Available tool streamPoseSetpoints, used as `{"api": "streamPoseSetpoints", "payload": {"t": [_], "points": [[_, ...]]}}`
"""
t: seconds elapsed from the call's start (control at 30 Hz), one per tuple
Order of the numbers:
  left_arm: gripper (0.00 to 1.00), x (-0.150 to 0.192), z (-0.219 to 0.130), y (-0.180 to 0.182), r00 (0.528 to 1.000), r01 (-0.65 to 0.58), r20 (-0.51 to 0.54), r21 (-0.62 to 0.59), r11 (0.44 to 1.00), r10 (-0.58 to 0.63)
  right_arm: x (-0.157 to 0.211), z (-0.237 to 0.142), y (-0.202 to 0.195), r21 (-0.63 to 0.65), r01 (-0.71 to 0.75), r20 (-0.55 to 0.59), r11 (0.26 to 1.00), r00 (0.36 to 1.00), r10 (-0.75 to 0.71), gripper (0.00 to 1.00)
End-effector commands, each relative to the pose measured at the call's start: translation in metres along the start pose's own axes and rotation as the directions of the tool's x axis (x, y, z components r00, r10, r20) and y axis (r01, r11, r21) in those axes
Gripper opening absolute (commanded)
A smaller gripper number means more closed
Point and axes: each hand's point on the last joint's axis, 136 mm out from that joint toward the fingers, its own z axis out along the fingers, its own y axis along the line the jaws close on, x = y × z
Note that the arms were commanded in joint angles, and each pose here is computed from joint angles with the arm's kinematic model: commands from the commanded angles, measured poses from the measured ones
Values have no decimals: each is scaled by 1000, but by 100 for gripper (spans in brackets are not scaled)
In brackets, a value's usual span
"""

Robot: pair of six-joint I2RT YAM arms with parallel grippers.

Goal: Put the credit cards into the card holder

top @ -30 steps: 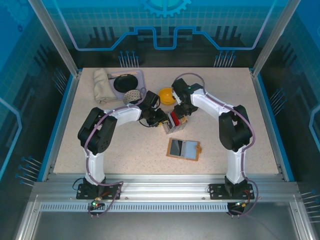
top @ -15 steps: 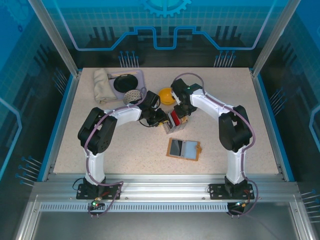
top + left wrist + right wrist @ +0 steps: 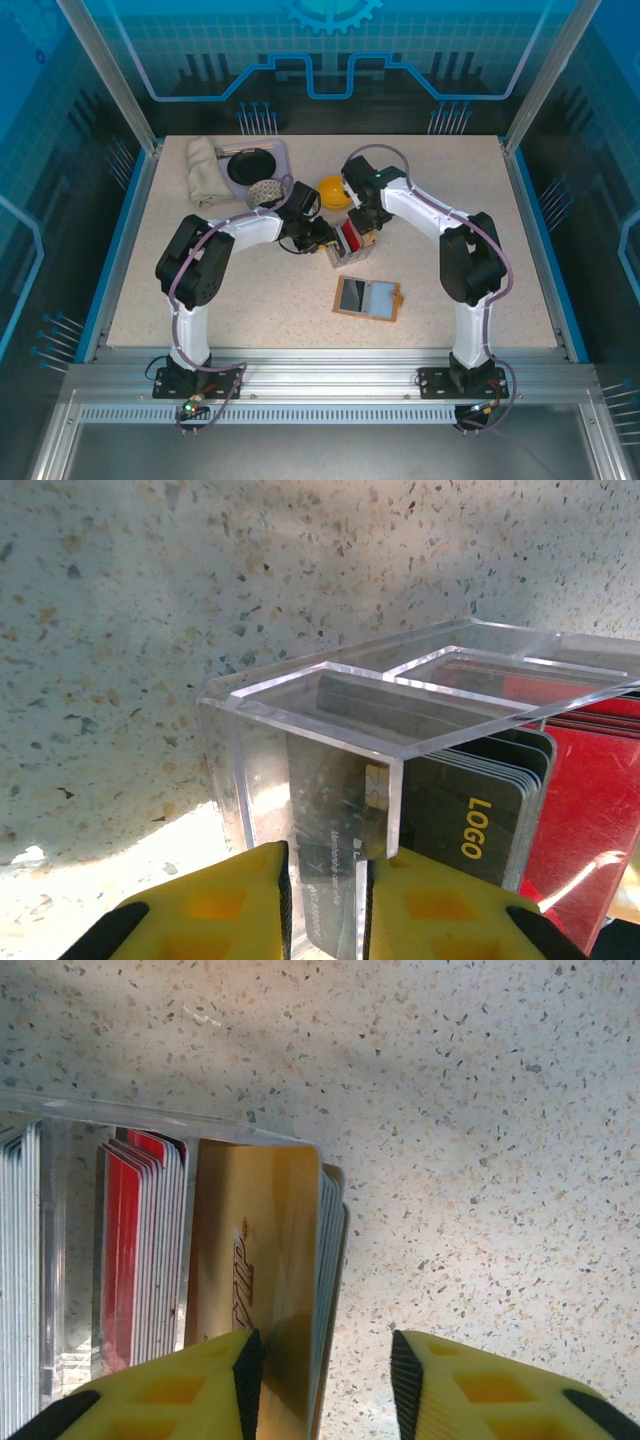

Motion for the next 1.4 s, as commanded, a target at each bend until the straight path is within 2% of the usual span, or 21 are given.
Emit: {"api": "streamPoseSetpoints", "payload": {"t": [0.0,0.8,0.97,1.13,1.23,1.37], "points": [[24,11,6,25,999,17,-44,-75,997,-20,-6,-18,-4,21,15,28,1000,999,-15,38],[23,12,4,27,999,12,-47,-81,997,-16,-7,-42,-1,-28,-16,80,999,997,18,8],[24,11,-3,22,999,-2,-32,-69,998,0,-8,-68,9,-134,-53,129,990,989,70,4],[29,9,-19,10,1000,-29,2,-31,999,29,-5,-98,15,-293,-123,191,948,964,184,4],[33,8,-32,0,998,-48,29,-1,999,48,1,-115,12,-391,-173,219,904,936,274,4],[42,9,-55,-14,995,-72,77,62,995,67,10,-136,5,-556,-248,229,794,872,432,4]]}}
